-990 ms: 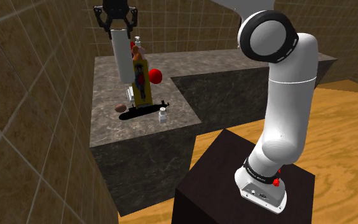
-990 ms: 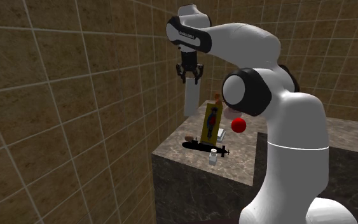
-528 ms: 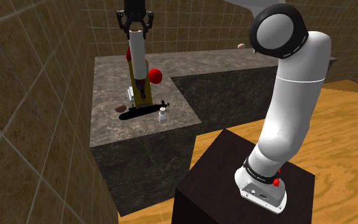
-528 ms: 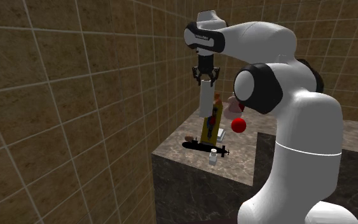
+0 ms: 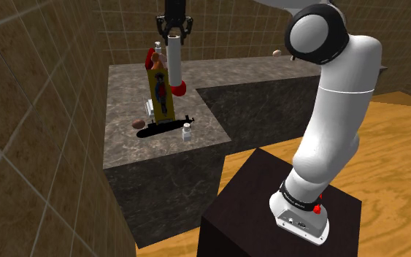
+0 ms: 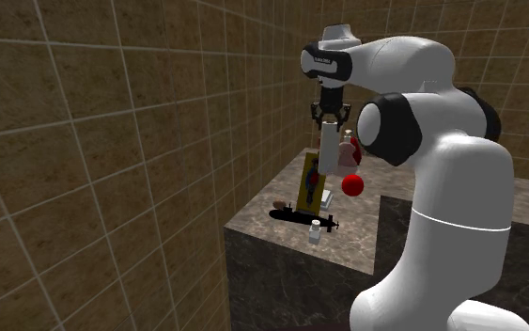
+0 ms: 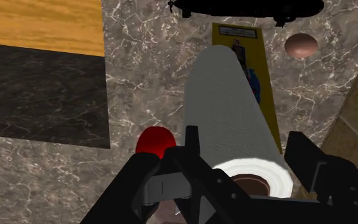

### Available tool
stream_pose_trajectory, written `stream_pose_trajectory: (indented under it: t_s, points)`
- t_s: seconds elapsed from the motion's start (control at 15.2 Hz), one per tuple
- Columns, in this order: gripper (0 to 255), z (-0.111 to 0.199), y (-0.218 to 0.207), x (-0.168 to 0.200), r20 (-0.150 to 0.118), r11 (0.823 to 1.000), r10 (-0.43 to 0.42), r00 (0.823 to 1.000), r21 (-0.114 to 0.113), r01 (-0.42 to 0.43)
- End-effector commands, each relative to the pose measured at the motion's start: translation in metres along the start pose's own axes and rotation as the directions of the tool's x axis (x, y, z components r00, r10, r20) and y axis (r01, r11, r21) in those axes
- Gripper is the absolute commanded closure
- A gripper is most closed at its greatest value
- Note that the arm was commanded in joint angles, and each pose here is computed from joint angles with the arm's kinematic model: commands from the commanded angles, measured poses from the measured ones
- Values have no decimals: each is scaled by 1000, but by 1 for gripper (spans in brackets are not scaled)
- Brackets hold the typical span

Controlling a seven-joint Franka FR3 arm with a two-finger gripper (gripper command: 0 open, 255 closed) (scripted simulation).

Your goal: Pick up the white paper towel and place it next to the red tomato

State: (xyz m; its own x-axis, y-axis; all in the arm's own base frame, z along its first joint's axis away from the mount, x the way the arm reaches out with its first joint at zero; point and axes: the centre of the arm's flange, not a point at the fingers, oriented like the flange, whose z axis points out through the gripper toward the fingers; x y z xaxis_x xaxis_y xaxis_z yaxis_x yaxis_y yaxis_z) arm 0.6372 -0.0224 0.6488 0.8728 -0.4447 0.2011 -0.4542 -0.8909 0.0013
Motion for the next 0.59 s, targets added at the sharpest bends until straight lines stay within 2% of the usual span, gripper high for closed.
stream_pose_trajectory:
  t_s: [0.0,0.53]
  points:
    - [255,11,23,13,-1,1000,-1,1000,0,1]
    - [255,43,108,67,-1,1000,-1,1000,0,1]
